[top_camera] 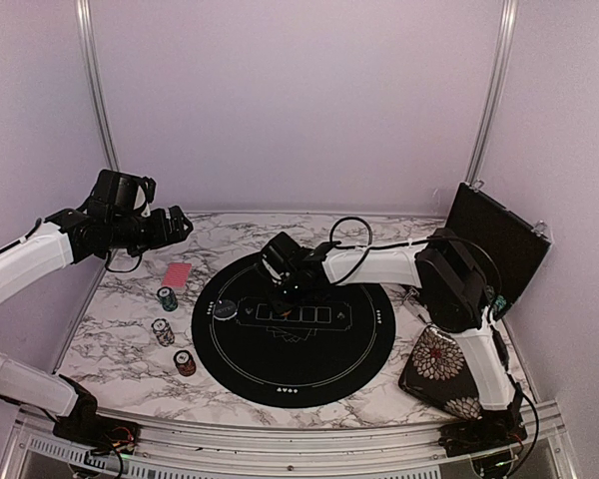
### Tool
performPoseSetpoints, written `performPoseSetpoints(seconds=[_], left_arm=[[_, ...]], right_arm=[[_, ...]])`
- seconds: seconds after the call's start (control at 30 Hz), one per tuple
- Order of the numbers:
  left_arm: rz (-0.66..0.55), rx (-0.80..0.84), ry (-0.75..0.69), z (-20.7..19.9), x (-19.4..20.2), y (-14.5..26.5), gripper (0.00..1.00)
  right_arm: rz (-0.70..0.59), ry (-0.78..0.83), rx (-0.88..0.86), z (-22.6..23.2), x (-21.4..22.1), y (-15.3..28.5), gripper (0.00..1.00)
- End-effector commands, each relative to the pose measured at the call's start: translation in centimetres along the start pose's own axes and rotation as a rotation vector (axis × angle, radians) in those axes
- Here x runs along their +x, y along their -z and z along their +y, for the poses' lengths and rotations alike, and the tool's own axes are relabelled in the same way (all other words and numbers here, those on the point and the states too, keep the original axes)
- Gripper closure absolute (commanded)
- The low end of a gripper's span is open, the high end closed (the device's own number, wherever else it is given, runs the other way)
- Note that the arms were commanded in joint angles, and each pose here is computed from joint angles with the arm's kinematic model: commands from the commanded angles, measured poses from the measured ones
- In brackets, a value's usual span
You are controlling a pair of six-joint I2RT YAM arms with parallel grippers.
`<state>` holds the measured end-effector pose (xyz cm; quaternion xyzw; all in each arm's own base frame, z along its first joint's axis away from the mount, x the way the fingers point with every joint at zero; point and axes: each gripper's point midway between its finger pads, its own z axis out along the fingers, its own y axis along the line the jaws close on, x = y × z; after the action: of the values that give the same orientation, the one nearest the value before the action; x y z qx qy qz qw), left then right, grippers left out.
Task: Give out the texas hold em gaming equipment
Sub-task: Move the big blind button to the big blind area.
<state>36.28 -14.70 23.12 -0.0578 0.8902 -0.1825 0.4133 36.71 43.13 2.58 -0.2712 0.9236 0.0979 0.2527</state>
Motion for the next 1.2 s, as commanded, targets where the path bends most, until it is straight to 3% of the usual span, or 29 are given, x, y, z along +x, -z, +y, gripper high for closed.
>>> performPoseSetpoints(seconds=[0.0, 1.17], left_arm=[[-0.003, -0.001, 0.008, 0.2, 0.0, 0.1, 0.01], [0.016, 0.03, 0.031, 0.1, 1.1, -0.1, 0.01]], right_arm=[[0.108, -0.008, 0.049, -1.6, 3.4, -0.4, 0.52], [0.271, 0.029, -0.034, 6.7, 15.2, 5.5, 0.54]])
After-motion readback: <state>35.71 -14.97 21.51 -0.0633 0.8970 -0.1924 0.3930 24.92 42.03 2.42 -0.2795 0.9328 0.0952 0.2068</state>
